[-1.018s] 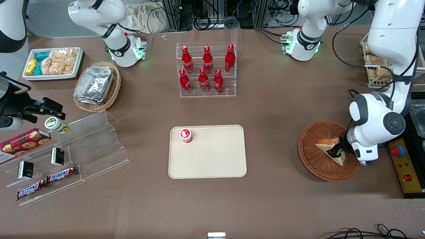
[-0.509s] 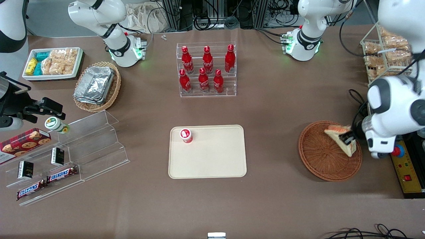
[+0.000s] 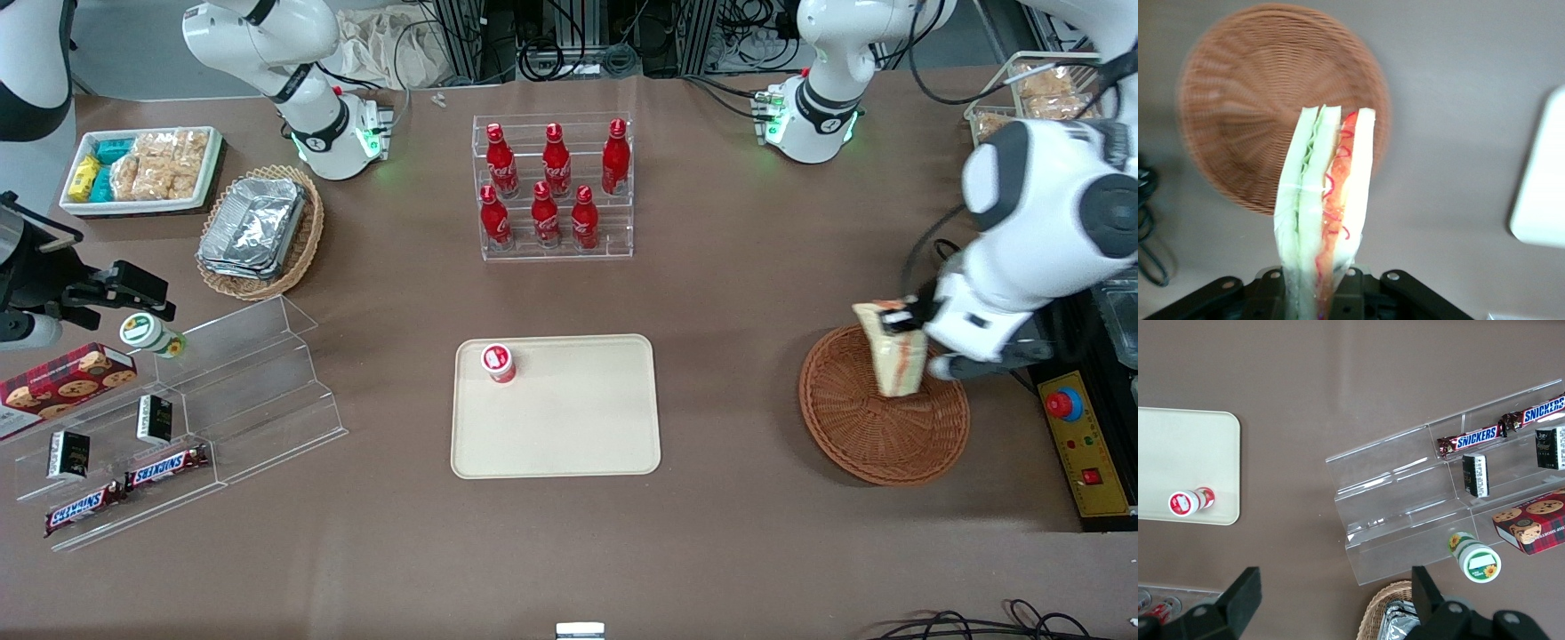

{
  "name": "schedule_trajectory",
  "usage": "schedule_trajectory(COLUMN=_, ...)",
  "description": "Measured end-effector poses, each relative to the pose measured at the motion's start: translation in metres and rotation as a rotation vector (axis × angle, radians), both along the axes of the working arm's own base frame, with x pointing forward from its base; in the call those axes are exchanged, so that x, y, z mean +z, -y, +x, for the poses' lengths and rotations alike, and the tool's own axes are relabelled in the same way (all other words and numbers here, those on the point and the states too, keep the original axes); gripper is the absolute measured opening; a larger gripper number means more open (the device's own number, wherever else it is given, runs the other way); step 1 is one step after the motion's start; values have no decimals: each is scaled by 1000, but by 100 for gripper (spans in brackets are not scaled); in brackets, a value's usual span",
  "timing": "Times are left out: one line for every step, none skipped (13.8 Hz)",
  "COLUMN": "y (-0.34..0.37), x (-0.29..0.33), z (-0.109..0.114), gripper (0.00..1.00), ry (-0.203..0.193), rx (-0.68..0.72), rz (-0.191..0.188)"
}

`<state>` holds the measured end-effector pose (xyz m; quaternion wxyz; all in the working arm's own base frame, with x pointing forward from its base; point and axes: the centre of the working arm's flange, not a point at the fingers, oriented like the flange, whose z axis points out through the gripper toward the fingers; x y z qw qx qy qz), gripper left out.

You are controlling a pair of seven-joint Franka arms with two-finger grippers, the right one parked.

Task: Place sandwich from basket to tray
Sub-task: 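Carry the sandwich over to the cream tray with the left gripper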

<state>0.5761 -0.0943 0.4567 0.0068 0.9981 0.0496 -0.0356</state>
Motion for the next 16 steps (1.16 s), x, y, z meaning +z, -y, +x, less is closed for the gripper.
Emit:
schedule_trajectory(y=26, x=5, z=-4, gripper=20, ry=6, rx=-63, rz=-7)
schedule_trajectory(y=52, x=11, z=-7, gripper=20, ry=17, rx=-118, rz=-16)
schedule_trajectory(y=78, x=14, z=-9, gripper=20, ry=26, rx=-164, rz=-28)
schedule_trajectory(y=105, x=16, z=-11, gripper=20, ry=32, rx=-204, rz=-44)
schedule_trajectory(y=132, x=13, z=-9, gripper=20, ry=39, rx=-229, rz=-66)
schedule_trajectory(y=161, x=5, z=-6, gripper=20, ry=56, rx=-250, rz=-84)
schedule_trajectory(y=191, x=-10, z=-4, gripper=20, ry=83, rx=-275, rz=-81)
schedule_trajectory(y=222, x=-31, z=-5, gripper=20, ry=106, rx=-287, rz=-62)
schedule_trajectory(y=250, x=-56, z=-8, gripper=20, ry=114, rx=-279, rz=-42)
schedule_trajectory(y=275, x=-79, z=-9, gripper=20, ry=113, rx=-266, rz=-28)
schedule_trajectory(y=295, x=-100, z=-7, gripper=20, ry=112, rx=-248, rz=-19)
schedule_trajectory(y=311, x=-119, z=-3, gripper=20, ry=110, rx=-228, rz=-11)
schedule_trajectory(y=320, x=-137, z=3, gripper=20, ry=112, rx=-205, rz=0)
schedule_trajectory(y=325, x=-157, z=11, gripper=20, ry=118, rx=-175, rz=8)
schedule_trajectory(y=328, x=-174, z=20, gripper=20, ry=124, rx=-144, rz=4)
schedule_trajectory(y=330, x=-190, z=25, gripper=19, ry=128, rx=-127, rz=-6)
